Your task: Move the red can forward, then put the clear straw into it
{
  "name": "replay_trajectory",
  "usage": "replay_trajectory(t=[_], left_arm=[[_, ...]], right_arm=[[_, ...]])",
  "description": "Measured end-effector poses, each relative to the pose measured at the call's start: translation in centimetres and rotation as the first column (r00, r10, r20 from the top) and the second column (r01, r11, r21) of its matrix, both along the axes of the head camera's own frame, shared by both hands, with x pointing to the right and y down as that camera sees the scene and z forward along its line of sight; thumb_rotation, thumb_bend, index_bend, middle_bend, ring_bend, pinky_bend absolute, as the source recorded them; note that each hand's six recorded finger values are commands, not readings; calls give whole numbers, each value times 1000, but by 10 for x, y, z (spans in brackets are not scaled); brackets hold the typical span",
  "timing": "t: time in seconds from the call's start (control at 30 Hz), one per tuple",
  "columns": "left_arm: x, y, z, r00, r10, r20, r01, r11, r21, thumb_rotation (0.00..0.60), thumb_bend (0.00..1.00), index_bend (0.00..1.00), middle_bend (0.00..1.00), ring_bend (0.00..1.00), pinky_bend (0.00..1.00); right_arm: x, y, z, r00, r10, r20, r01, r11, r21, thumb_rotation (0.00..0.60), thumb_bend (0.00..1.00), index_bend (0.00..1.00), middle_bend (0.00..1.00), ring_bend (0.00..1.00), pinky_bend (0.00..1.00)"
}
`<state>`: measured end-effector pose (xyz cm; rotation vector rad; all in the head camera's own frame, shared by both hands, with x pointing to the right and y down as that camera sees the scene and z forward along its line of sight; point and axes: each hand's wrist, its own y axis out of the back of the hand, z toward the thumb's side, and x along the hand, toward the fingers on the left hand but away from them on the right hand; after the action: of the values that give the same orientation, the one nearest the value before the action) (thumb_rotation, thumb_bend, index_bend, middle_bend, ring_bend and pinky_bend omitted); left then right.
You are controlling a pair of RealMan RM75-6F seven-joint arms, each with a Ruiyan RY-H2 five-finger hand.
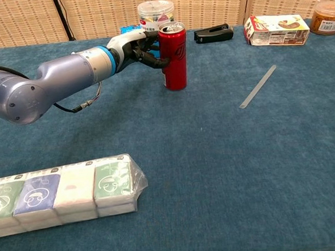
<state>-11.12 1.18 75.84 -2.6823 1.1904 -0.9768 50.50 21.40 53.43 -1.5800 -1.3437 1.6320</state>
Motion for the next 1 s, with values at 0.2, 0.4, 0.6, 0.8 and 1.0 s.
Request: replay_trajectory(t=[0.2, 0.4, 0.6, 0.8, 1.0], left_arm=[[2, -2, 2, 1000, -22, 21, 22, 1000, 7, 600, 503, 297, 148, 87, 3], [5, -2, 1, 999, -34, 18, 33, 999, 11, 600, 503, 312, 162, 91, 8], [4, -1, -1, 999, -39, 12, 39, 999, 11, 600, 503, 321, 169, 98, 8], [4, 3, -1, 999, -42, -8, 42, 999, -5, 600, 500, 321, 170, 99, 10], [5, 10, -2, 998, -39, -47, 37, 998, -41, 600, 497, 321, 169, 100, 31]], right_arm=[[1, 0, -1, 1000, 2, 0, -2, 1000, 3, 600, 0, 0, 0, 0, 0], [1, 0, 0, 1000, 1, 1, -1, 1000, 1, 600, 0, 0, 0, 0, 0], [1, 0, 0, 1000, 1, 0, -1, 1000, 1, 600, 0, 0, 0, 0, 0], [0, 0, 0, 1000, 1, 0, -1, 1000, -1, 600, 0, 0, 0, 0, 0], [1, 0, -1, 1000, 1, 0, -1, 1000, 0, 600, 0, 0, 0, 0, 0]])
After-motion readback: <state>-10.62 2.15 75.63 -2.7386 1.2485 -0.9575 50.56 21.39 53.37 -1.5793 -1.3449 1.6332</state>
